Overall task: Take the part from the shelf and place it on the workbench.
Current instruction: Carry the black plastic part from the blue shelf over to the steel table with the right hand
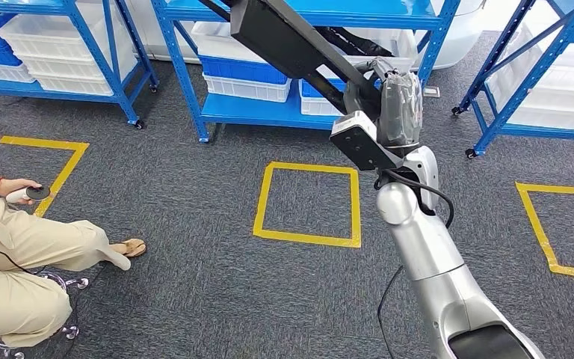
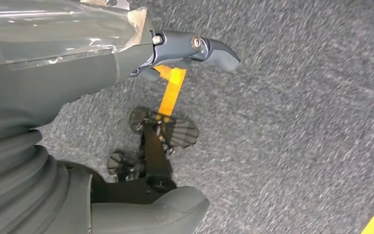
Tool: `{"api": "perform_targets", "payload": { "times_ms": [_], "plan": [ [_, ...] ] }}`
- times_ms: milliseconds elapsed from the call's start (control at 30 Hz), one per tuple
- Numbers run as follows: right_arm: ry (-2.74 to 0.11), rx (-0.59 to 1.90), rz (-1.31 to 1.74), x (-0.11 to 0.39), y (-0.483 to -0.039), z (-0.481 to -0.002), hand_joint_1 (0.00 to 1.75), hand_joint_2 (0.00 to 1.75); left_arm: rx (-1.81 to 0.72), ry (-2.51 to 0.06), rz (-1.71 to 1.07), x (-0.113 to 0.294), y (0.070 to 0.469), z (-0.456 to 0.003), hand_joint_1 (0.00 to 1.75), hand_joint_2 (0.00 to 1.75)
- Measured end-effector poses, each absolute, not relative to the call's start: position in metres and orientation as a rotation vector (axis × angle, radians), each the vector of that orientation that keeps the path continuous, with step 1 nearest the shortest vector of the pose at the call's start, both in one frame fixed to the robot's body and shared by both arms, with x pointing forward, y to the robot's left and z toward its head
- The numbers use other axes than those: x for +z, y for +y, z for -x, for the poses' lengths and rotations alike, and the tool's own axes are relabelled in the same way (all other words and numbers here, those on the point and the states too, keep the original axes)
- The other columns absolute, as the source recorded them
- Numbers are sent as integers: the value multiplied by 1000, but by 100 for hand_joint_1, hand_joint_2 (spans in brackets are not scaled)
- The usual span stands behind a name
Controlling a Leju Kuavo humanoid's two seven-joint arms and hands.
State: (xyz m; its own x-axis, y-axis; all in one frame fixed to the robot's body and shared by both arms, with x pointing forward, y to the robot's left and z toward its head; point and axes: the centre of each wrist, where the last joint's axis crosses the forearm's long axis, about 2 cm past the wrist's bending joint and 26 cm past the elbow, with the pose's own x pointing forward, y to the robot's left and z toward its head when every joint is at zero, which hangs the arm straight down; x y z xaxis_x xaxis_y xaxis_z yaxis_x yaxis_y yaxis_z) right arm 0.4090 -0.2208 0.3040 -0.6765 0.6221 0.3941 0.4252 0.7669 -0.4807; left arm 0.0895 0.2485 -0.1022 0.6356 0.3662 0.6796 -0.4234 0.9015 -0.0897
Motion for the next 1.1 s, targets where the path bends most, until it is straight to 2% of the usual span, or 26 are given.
{"api": "perform_targets", "payload": {
  "times_ms": [1100],
  "plan": [
    [-2406,429,851,290,-224,-389,175,175,404,-708,-56,-102,248,-90,0,175]
  ]
}}
